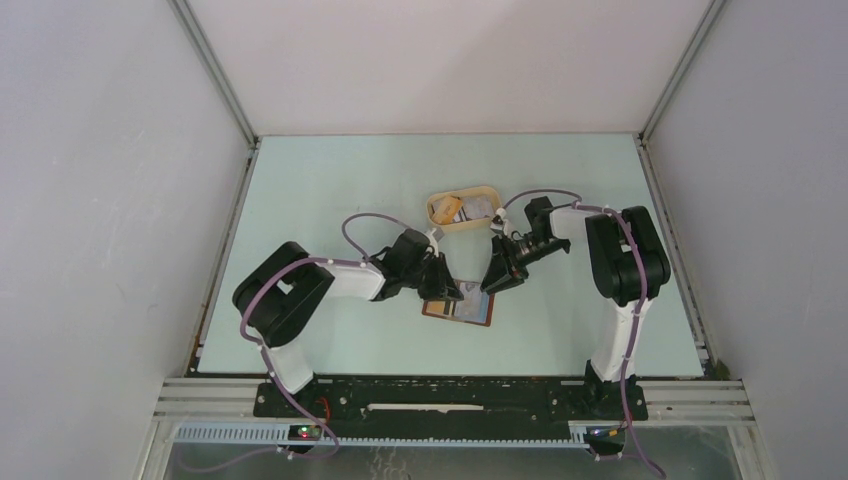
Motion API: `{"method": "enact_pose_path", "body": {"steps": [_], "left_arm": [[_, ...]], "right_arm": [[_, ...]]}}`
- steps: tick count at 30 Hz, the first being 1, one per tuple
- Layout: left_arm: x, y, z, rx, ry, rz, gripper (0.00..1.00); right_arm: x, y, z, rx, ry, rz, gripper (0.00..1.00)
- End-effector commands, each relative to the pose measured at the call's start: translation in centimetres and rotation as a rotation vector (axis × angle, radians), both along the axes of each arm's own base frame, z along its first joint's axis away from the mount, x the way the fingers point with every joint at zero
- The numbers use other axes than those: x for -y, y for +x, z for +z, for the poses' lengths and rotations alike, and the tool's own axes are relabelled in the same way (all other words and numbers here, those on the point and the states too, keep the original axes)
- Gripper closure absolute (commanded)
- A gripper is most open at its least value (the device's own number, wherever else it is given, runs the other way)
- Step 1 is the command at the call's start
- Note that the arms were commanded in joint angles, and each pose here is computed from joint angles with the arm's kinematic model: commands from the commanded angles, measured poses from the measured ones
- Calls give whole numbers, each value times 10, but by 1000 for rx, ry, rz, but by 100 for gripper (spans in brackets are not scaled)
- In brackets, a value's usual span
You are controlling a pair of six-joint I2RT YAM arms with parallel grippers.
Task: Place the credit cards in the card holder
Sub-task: Turn over the card slot in the card holder.
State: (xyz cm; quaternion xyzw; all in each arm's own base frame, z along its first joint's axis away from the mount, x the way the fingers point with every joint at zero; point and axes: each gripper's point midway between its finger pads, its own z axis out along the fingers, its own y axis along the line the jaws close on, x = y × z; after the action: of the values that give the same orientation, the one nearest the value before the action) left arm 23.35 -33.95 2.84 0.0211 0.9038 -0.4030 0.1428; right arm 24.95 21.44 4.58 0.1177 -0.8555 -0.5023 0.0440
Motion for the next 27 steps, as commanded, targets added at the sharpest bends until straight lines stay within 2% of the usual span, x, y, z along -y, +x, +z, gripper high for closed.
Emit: {"method": "enact_pose_path", "body": {"steps": [1,14,27], "left_arm": [[-1,0,-1,-15,-45,17,86],[-3,-2,-5,-36,-62,25,86],[-4,-3,-9,-49,-68,25,86]], "right_arm": [[-2,8,14,43,29,2,52],[-5,4,7,29,-1,14,54],[-1,3,14,88,2,38,53]]}}
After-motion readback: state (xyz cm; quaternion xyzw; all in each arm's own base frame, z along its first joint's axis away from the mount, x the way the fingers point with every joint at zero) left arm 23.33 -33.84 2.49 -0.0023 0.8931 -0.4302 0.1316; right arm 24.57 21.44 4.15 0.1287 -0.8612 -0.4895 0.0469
